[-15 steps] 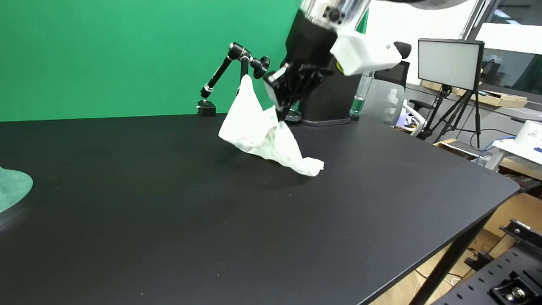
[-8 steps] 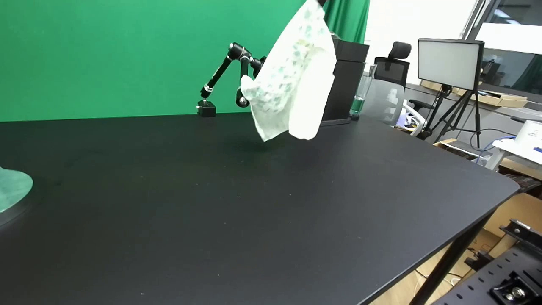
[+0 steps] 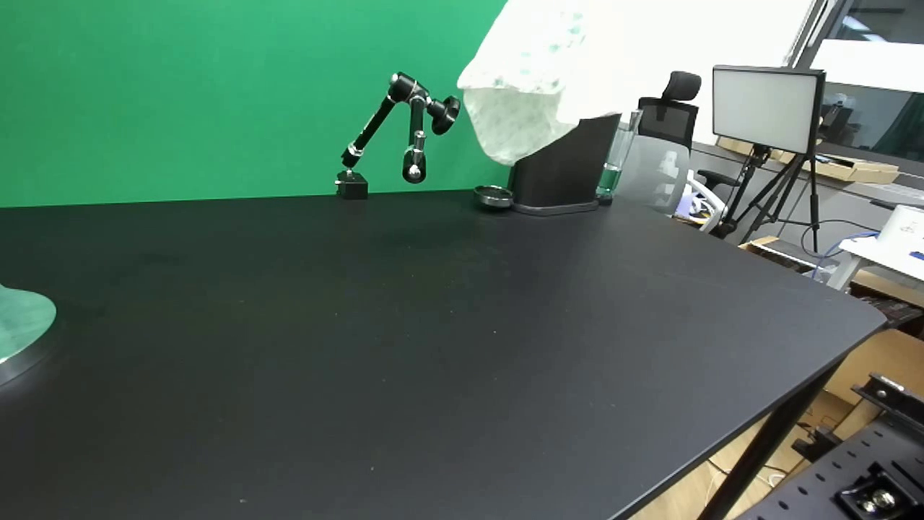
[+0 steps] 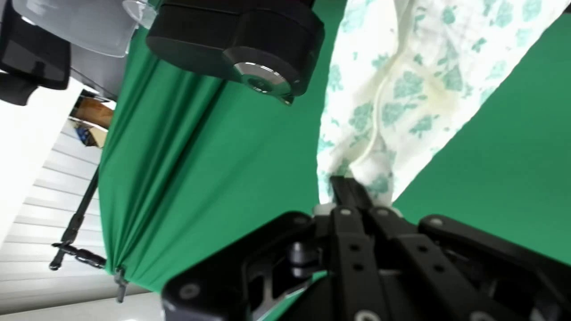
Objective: Put the cloth on the table
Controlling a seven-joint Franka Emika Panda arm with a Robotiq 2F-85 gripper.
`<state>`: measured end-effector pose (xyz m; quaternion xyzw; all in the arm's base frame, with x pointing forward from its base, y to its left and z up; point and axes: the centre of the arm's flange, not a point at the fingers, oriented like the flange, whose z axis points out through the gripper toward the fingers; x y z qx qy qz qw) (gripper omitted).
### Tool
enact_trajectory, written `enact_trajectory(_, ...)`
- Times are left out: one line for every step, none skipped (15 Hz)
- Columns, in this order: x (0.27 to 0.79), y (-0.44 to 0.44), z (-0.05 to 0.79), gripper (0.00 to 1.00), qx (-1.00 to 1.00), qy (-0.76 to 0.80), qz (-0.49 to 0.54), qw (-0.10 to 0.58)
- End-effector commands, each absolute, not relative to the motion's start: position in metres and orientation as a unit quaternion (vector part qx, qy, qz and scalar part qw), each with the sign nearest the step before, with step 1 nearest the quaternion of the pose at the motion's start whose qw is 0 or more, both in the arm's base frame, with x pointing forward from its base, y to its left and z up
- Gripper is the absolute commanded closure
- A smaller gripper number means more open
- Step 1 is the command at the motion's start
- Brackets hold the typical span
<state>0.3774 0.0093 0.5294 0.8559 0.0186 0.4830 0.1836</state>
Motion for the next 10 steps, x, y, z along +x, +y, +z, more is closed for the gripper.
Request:
enact_trajectory(0.375, -0.002, 0.541, 1.0, 0.841, -0.032, 0.499, 0.207)
enact_trajectory(0.377, -0.007, 0.541, 1.0, 0.841, -0.039, 0.497, 0.21)
enact_trajectory(0.382, -0.013, 0.536, 1.0, 0.845, -0.045, 0.491, 0.208)
enact_trajectory(0.386, -0.018, 0.531, 1.0, 0.848, -0.048, 0.485, 0.207)
enact_trajectory(0.394, -0.024, 0.522, 1.0, 0.855, -0.05, 0.475, 0.201)
enact_trajectory(0.4, -0.028, 0.514, 1.0, 0.862, -0.051, 0.465, 0.196)
enact_trajectory(0.408, -0.032, 0.505, 1.0, 0.869, -0.051, 0.455, 0.188)
enact_trajectory(0.414, -0.036, 0.495, 1.0, 0.876, -0.05, 0.445, 0.181)
enact_trajectory(0.422, -0.039, 0.484, 1.0, 0.886, -0.047, 0.429, 0.17)
enact_trajectory(0.429, -0.042, 0.473, 1.0, 0.895, -0.046, 0.415, 0.157)
